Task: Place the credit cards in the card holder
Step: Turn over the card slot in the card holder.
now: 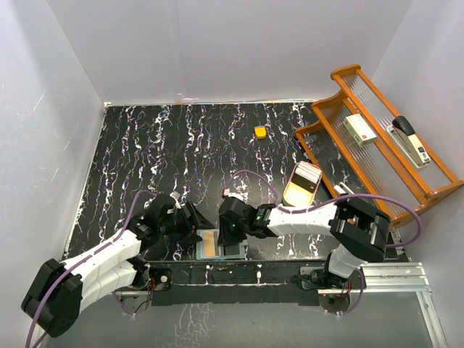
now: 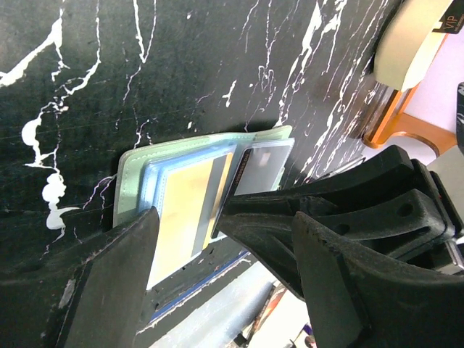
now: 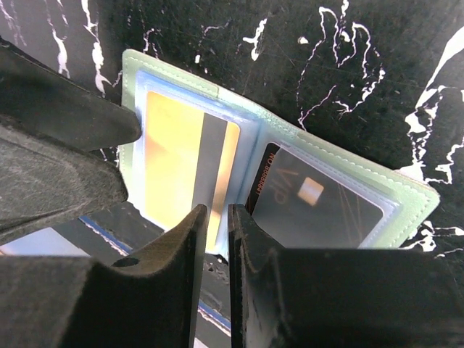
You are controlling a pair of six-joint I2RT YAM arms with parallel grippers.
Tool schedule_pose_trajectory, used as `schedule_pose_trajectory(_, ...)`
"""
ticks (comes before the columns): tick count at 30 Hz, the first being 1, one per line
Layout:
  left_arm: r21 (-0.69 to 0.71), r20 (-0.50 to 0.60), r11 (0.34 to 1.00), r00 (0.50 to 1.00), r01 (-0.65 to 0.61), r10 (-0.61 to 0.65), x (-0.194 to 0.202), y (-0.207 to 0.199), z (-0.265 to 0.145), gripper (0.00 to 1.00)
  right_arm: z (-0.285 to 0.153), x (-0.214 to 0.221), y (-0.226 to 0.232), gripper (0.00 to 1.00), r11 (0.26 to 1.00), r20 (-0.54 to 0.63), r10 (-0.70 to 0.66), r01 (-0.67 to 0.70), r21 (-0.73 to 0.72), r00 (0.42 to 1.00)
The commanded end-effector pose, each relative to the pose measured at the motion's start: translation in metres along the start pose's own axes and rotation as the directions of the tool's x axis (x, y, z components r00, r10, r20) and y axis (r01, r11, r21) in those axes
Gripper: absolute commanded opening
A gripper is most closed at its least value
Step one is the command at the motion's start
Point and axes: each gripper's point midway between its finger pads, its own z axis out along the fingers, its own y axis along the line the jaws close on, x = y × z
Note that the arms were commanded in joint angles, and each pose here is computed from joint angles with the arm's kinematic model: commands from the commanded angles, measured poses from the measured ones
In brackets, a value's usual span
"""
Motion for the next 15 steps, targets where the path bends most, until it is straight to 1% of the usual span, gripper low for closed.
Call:
schedule_pose_trajectory(1,0.024,-0.035,1.0,0.999,0.016,-0.016,0.005,-0.004,0.0,0.72,0.005,-0.012,0.02,0.16,0.999,0.039,0.004,-0.002,-0.047,0.999)
schedule_pose_trajectory(4,0.006,-0.04,1.0,0.999,0.015,-0.014,0.005,-0.002,0.0,0.71,0.011,-0.006,0.009,0.12,1.0,0.023,0.005,-0.005,-0.018,1.0)
schedule_pose_trajectory(7,-0.01,-0.036,1.0,0.999,0.007,-0.007,0.005,0.0,-0.002,0.71,0.015,0.0,-0.002,0.05,1.0,0.016,0.005,-0.005,0.012,1.0)
schedule_pose_trajectory(10,-0.001,-0.035,1.0,0.999,0.002,-0.002,0.005,-0.003,-0.003,0.7,0.017,0.001,-0.007,0.0,1.0,0.02,0.006,-0.007,0.025,1.0)
schedule_pose_trajectory(15,0.034,-0.043,0.999,0.999,-0.002,0.003,0.006,-0.009,-0.003,0.7,0.02,0.006,-0.015,0.0,0.999,0.012,0.008,-0.009,0.046,1.0)
